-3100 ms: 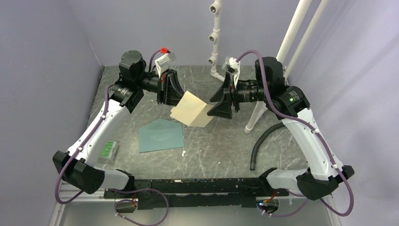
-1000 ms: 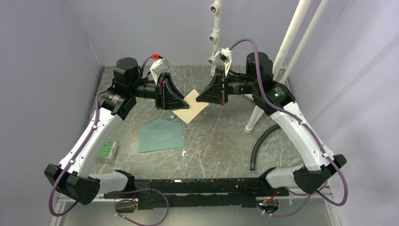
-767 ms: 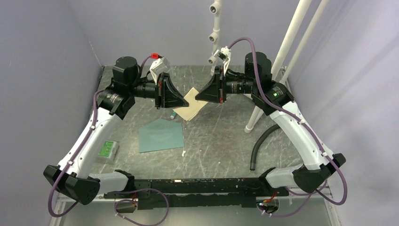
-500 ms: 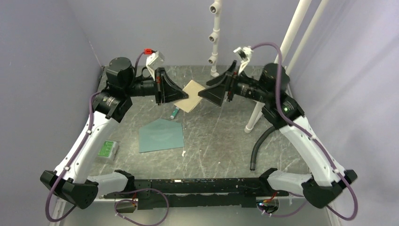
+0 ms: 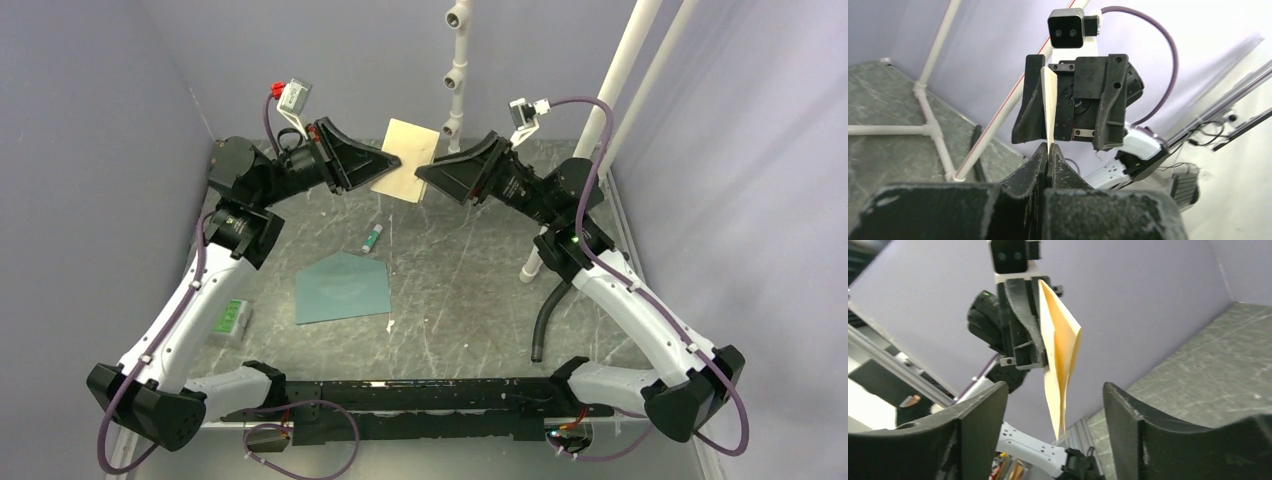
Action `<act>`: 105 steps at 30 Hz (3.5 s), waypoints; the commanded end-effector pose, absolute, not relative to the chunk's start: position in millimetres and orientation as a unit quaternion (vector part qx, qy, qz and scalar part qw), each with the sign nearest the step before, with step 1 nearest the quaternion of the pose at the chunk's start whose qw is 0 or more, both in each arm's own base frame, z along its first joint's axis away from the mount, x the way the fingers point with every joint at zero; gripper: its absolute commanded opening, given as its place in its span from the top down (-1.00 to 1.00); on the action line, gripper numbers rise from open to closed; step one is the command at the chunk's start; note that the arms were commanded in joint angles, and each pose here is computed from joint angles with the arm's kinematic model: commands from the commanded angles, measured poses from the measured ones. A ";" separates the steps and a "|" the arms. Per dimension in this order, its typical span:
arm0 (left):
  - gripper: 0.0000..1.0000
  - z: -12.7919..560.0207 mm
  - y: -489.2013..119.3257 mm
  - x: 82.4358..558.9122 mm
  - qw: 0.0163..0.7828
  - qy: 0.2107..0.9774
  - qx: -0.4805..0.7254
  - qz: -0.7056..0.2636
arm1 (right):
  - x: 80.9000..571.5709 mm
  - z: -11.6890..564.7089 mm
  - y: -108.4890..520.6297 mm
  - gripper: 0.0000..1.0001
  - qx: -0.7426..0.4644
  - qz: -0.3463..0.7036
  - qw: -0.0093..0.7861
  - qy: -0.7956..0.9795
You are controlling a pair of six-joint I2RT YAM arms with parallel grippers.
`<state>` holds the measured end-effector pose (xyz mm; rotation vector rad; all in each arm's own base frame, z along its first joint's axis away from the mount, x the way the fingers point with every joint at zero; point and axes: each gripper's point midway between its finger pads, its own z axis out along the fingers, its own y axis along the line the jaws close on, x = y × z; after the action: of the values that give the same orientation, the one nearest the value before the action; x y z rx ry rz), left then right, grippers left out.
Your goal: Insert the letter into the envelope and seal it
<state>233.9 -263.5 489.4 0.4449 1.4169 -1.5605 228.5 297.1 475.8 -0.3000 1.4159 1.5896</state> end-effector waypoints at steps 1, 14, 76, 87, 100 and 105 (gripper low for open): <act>0.95 517.9 -261.5 226.8 0.453 0.547 0.142 -0.689 | 198.5 530.2 292.2 -0.24 -0.151 0.712 0.483 0.487; -0.08 515.5 -262.7 221.1 0.426 0.546 0.147 -0.707 | 211.8 516.4 297.1 1.00 -0.137 0.686 0.477 0.532; -0.82 73.6 -11.6 306.8 0.245 0.903 -0.347 -0.059 | 371.0 200.3 347.0 1.00 -0.176 0.355 0.404 0.824; -0.78 49.8 -0.5 293.6 0.222 0.912 -0.342 -0.037 | 394.3 171.1 434.8 1.00 -0.227 0.430 0.394 0.780; -0.85 45.9 0.8 250.2 0.156 0.887 -0.435 -0.010 | 390.9 106.1 485.8 1.00 -0.257 0.368 0.367 0.815; -0.85 47.4 -7.9 235.0 0.146 0.883 -0.444 -0.029 | 371.7 97.2 477.0 1.00 -0.265 0.358 0.354 0.823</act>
<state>252.6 -3.8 43.4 -1.2001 2.5548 -0.0663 373.1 486.0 86.3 -0.6731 2.1493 0.9776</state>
